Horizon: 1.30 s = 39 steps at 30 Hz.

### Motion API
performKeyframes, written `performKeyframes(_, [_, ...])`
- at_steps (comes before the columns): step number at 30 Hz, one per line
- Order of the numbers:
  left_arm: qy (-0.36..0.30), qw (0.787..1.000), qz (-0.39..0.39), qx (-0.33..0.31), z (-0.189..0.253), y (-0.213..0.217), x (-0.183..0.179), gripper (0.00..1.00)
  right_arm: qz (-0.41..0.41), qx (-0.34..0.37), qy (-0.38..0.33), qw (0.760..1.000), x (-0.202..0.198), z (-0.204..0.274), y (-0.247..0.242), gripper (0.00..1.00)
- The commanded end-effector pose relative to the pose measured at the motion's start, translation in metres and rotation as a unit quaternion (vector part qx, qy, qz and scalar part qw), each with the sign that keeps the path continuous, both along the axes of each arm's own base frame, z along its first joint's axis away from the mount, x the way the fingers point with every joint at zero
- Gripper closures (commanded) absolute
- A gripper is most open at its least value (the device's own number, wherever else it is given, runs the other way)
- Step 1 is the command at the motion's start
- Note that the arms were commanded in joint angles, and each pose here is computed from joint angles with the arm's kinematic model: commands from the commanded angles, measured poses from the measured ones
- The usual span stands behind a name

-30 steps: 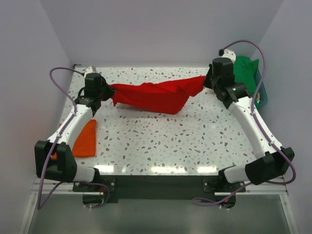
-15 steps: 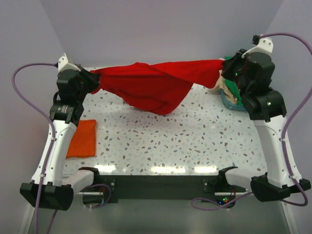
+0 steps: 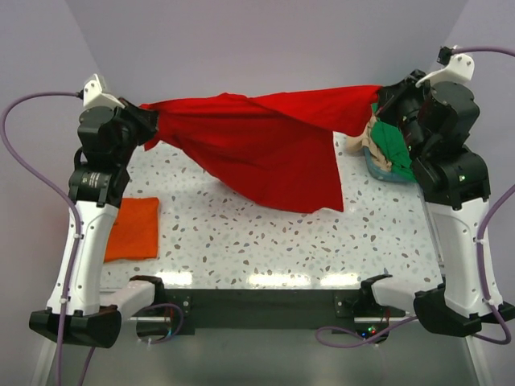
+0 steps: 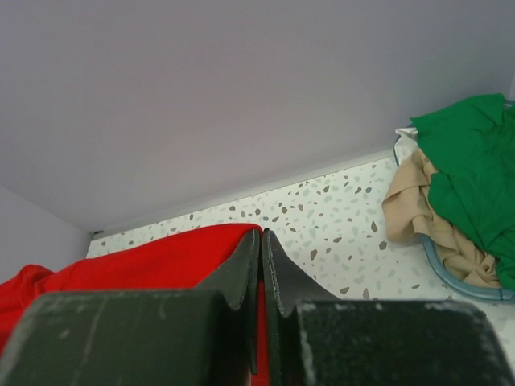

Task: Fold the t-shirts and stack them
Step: Flatten the tshirt out

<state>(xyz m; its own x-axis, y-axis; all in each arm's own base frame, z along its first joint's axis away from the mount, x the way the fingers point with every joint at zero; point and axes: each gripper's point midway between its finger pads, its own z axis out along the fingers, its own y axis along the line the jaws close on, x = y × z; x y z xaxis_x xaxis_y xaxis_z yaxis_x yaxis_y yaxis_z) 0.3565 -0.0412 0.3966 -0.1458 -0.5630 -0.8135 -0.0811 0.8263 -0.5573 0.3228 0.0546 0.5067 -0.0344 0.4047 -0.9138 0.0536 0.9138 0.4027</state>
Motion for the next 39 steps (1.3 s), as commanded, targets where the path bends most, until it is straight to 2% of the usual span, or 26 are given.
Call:
performKeyframes(1, [-0.072,0.997,0.021,0.026,0.052,0.014,-0.012,1.0,-0.013,-0.005,-0.031,0.999,-0.009,0.021,-0.01,1.0])
performKeyframes(7, [-0.11,0.99,0.059,0.062,0.101,0.03,-0.009,1.0,0.081,0.032,-0.026,0.996,-0.005,0.011,0.028,1.0])
performKeyframes(9, [-0.104,0.99,0.064,0.069,0.102,0.032,0.01,1.0,0.145,0.063,-0.033,0.987,-0.008,0.011,0.053,1.0])
performKeyframes(10, [-0.123,0.987,0.068,0.075,0.12,0.033,0.013,1.0,0.16,0.072,-0.016,0.984,-0.003,-0.005,0.063,1.0])
performKeyframes(12, [-0.105,0.988,0.074,0.08,0.114,0.04,0.046,1.0,0.234,0.099,-0.02,0.967,-0.013,-0.006,0.1,1.0])
performKeyframes(13, [-0.126,0.986,0.075,0.075,0.136,0.043,0.049,1.0,0.249,0.1,-0.006,0.963,-0.013,-0.019,0.114,1.0])
performKeyframes(14, [-0.109,0.989,0.071,0.073,0.124,0.047,0.076,1.0,0.243,0.094,-0.015,0.965,-0.013,-0.019,0.121,1.0])
performKeyframes(15, [-0.115,0.989,0.053,0.07,0.129,0.046,0.087,1.0,0.277,0.091,-0.008,0.956,-0.024,-0.023,0.148,1.0])
performKeyframes(16, [-0.153,0.985,0.044,0.067,0.161,0.043,0.09,1.0,0.288,0.09,0.0,0.953,-0.024,-0.031,0.158,1.0])
performKeyframes(17, [-0.13,0.989,0.027,0.065,0.138,0.038,0.128,1.0,0.283,0.1,-0.001,0.954,-0.02,-0.032,0.16,1.0])
performKeyframes(18, [-0.139,0.988,-0.024,0.059,0.139,0.021,0.143,1.0,0.277,0.103,0.005,0.955,-0.015,-0.039,0.162,1.0])
performKeyframes(19, [-0.169,0.984,-0.047,0.04,0.161,0.01,0.148,1.0,0.257,0.099,0.023,0.961,-0.005,-0.058,0.161,1.0])
performKeyframes(20, [-0.137,0.987,-0.079,0.021,0.121,-0.002,0.191,1.0,0.216,0.091,0.037,0.971,0.007,-0.073,0.151,1.0])
performKeyframes(22, [-0.125,0.98,-0.153,-0.02,0.093,-0.034,0.217,1.0,0.167,0.073,0.074,0.98,0.029,-0.106,0.135,1.0])
performKeyframes(23, [-0.086,0.977,-0.191,-0.03,0.047,-0.072,0.239,1.0,0.156,0.077,0.093,0.98,0.036,-0.12,0.128,1.0])
performKeyframes(26, [-0.003,0.967,-0.256,-0.017,-0.052,-0.141,0.258,1.0,0.109,0.097,0.163,0.976,0.062,-0.181,0.087,1.0])
performKeyframes(29, [0.078,0.948,-0.306,-0.023,-0.15,-0.196,0.249,0.98,0.07,0.106,0.223,0.966,0.064,-0.242,0.055,1.0])
performKeyframes(30, [0.111,0.943,-0.314,-0.025,-0.186,-0.205,0.243,0.91,0.063,0.111,0.234,0.964,0.063,-0.256,0.047,1.0])
performKeyframes(31, [0.121,0.938,-0.322,-0.025,-0.201,-0.214,0.239,0.86,0.055,0.113,0.267,0.955,0.054,-0.29,0.043,1.0])
performKeyframes(32, [0.143,0.933,-0.329,-0.026,-0.223,-0.223,0.234,0.81,0.055,0.121,0.273,0.953,0.052,-0.301,0.042,1.0])
performKeyframes(33, [0.153,0.929,-0.336,-0.031,-0.232,-0.228,0.229,0.68,0.047,0.127,0.281,0.95,0.048,-0.312,0.037,1.0])
performKeyframes(34, [0.166,0.925,-0.339,-0.046,-0.247,-0.23,0.222,0.62,0.041,0.126,0.303,0.944,0.04,-0.335,0.034,1.0])
performKeyframes(36, [0.149,0.928,-0.337,-0.059,-0.228,-0.228,0.209,0.43,0.038,0.128,0.311,0.941,0.037,-0.348,0.034,1.0])
performKeyframes(37, [0.157,0.927,-0.334,-0.07,-0.243,-0.225,0.195,0.4,0.037,0.126,0.32,0.938,0.034,-0.357,0.034,1.0])
performKeyframes(38, [0.134,0.931,-0.331,-0.07,-0.211,-0.22,0.183,0.37,0.045,0.132,0.321,0.937,0.034,-0.359,0.037,1.0])
performKeyframes(39, [0.148,0.938,-0.307,-0.066,-0.227,-0.209,0.172,0.32,0.045,0.133,0.323,0.936,0.034,-0.361,0.037,1.0])
